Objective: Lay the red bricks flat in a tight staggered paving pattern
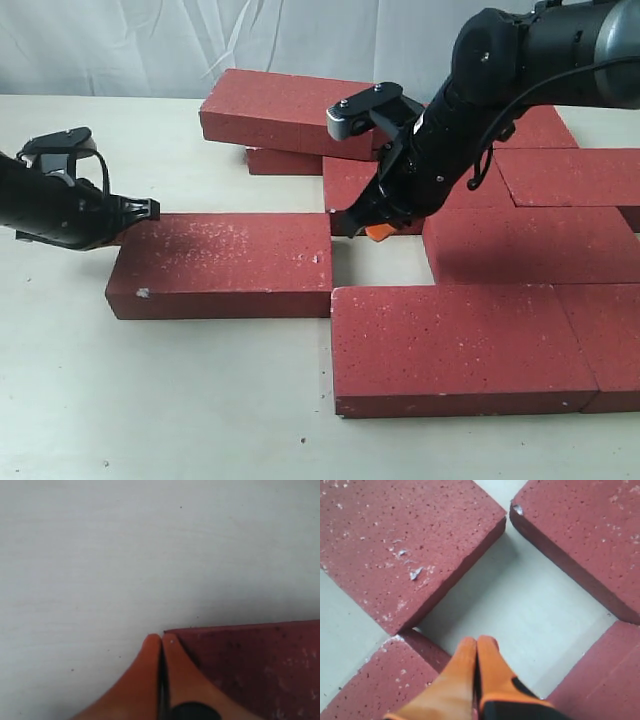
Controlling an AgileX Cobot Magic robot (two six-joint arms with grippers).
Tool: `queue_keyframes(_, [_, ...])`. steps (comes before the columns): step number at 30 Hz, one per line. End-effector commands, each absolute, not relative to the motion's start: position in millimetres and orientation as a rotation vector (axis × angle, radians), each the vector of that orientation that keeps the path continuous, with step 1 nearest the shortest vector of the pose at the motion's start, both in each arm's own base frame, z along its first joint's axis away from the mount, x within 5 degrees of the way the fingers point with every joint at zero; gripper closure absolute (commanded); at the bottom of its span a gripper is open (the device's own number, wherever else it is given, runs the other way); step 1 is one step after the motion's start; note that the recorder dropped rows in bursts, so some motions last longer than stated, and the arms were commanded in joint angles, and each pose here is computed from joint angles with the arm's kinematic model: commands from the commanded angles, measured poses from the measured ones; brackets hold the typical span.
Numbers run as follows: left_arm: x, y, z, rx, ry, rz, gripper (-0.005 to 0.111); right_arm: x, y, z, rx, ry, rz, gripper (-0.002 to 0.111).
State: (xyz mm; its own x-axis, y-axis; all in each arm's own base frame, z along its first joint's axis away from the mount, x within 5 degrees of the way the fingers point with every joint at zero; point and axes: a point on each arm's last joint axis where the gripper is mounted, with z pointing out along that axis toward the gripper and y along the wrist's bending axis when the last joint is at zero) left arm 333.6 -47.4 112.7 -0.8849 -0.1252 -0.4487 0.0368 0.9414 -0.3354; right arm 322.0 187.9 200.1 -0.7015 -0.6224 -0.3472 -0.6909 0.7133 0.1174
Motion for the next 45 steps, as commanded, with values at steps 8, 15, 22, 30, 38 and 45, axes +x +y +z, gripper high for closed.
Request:
queue_keyframes(8, [326.4,-54.7,105.5,0.025,2.677,-0.510,0.100,312.5,184.3,200.9,-1.053,2.735,0.356,0.109])
queue_keyframes(15, [328.9,-15.3,120.9,-0.097,2.632,-0.482,0.052,310.4,181.7,206.1,-1.078,2.729,0.331,0.109])
queue_keyframes(22, [323.6,1.8,137.8,-0.114,2.637,-0.397,0.059,307.9,180.1,211.5,-1.087,2.727,0.325,0.109])
queue_keyframes(30, [302.0,-1.3,128.9,-0.018,2.777,-0.388,0.106,309.5,181.0,212.2,-1.072,2.709,0.328,0.109])
queue_keyframes(38, [294.2,-33.1,124.1,0.104,2.802,-0.425,0.106,308.9,181.0,212.2,-1.072,2.715,0.334,0.109])
queue_keyframes(45, [293.0,-57.5,124.6,0.202,2.781,-0.427,0.106,308.2,182.2,212.5,-1.058,2.721,0.359,0.109])
